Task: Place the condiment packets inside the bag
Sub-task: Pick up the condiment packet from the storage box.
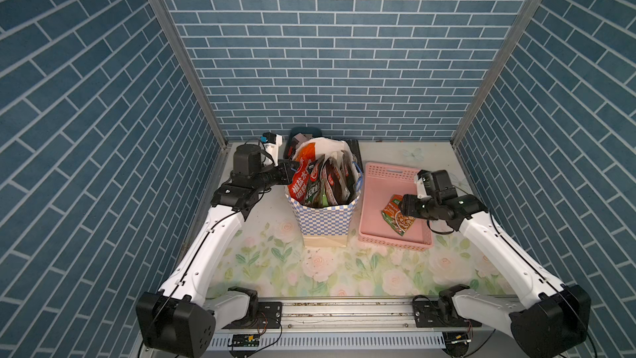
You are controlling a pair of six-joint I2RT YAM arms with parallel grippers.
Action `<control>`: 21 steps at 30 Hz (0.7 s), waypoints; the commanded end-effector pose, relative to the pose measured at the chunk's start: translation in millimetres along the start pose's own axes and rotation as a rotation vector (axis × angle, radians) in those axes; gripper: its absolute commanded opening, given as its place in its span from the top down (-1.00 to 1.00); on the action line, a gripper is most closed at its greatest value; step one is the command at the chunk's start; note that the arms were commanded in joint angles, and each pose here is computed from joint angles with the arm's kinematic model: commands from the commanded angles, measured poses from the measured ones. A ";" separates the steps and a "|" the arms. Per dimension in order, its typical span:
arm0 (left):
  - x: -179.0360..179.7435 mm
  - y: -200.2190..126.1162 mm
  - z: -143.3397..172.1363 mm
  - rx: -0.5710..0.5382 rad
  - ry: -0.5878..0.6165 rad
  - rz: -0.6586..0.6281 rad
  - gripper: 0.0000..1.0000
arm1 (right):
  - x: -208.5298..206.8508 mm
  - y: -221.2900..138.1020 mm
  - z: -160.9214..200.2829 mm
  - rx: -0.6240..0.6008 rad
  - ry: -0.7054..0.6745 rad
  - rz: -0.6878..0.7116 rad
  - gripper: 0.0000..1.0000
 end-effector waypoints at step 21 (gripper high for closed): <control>-0.8 -1.8 2.8 0.017 0.016 -0.008 0.97 | 41.3 112.7 0.9 0.000 -0.377 0.235 -0.09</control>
Point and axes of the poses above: each gripper's point midway between its finger pads, its own y axis out along the fingers, its own x axis along the line the jaws close on, z = x × y, the point moved 1 cm from there along -y, back along the fingers, and after that the axes turned 14 degrees about y, right-handed, at the moved point
